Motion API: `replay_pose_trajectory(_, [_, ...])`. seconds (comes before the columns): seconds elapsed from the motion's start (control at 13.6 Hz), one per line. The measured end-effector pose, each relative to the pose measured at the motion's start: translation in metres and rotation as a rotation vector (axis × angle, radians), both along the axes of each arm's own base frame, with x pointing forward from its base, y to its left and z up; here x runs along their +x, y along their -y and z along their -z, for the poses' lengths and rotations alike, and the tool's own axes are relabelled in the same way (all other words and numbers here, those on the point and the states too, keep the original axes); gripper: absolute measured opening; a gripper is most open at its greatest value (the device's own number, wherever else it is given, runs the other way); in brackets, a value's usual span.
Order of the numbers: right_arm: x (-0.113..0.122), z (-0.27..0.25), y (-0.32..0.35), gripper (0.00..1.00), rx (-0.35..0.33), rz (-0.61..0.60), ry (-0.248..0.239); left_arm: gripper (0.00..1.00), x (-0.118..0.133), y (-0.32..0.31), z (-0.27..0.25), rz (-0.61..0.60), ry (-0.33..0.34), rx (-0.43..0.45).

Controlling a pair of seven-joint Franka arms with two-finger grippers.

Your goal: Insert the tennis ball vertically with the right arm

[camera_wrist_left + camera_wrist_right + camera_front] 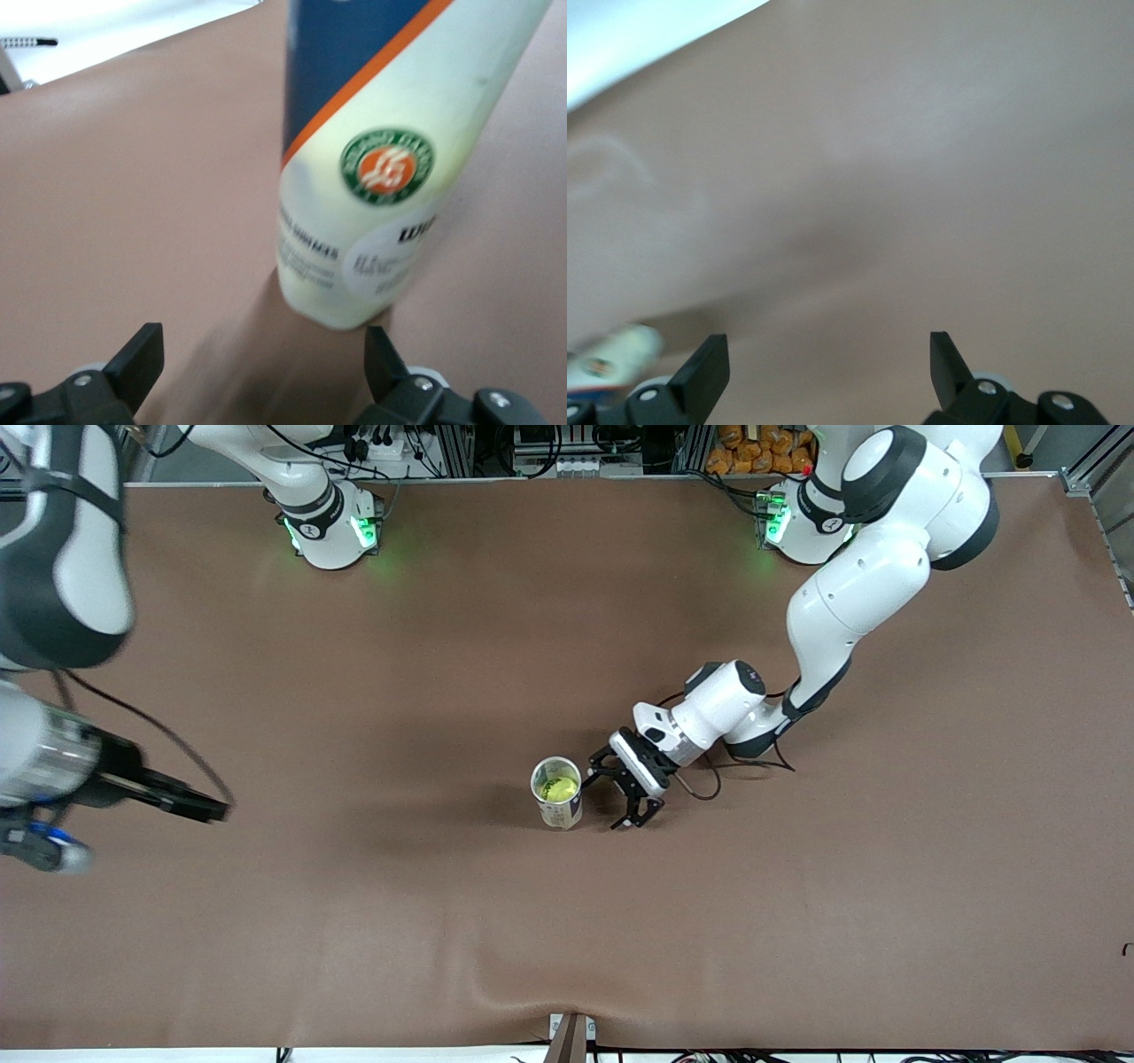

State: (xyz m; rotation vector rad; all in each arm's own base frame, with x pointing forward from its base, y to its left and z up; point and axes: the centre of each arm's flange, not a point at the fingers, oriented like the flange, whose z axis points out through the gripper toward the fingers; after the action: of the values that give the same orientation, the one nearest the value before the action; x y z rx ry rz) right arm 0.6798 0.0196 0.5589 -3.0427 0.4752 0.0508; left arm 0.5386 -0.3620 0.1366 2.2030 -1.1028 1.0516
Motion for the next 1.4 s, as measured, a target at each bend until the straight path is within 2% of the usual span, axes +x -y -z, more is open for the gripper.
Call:
replay_pose_trajectory(0.22, [-0.018,-0.025,0.021,1.0,-0.009,-0.049,-0.031,1.0,0.004,-0.014,-0.003,-0.021,-0.01,-0.007])
replay_pose_trajectory(0.52, [-0.05,-0.08,0.011,1.0,-0.004,-0.089,0.015,1.0,0.035,-0.066,-0.024,-0.089,-0.011,0.038])
replay_pose_trajectory(0.74, [-0.08,-0.095,0.013,1.0,-0.005,-0.117,0.041,1.0,0.071,-0.115,-0.059,-0.147,-0.097,0.131])
replay_pose_trajectory(0.88, [-0.095,-0.089,0.014,1.0,-0.005,-0.138,0.032,1.0,0.091,-0.133,-0.095,-0.191,-0.156,0.186])
replay_pose_trajectory(1.03, [-0.105,-0.082,0.013,1.0,-0.004,-0.145,0.027,1.0,0.11,-0.145,-0.128,-0.244,-0.226,0.223])
replay_pose_trajectory(1.4, [-0.124,-0.068,0.014,1.0,-0.016,-0.22,0.07,1.0,0.173,-0.201,-0.23,-0.378,-0.405,0.298])
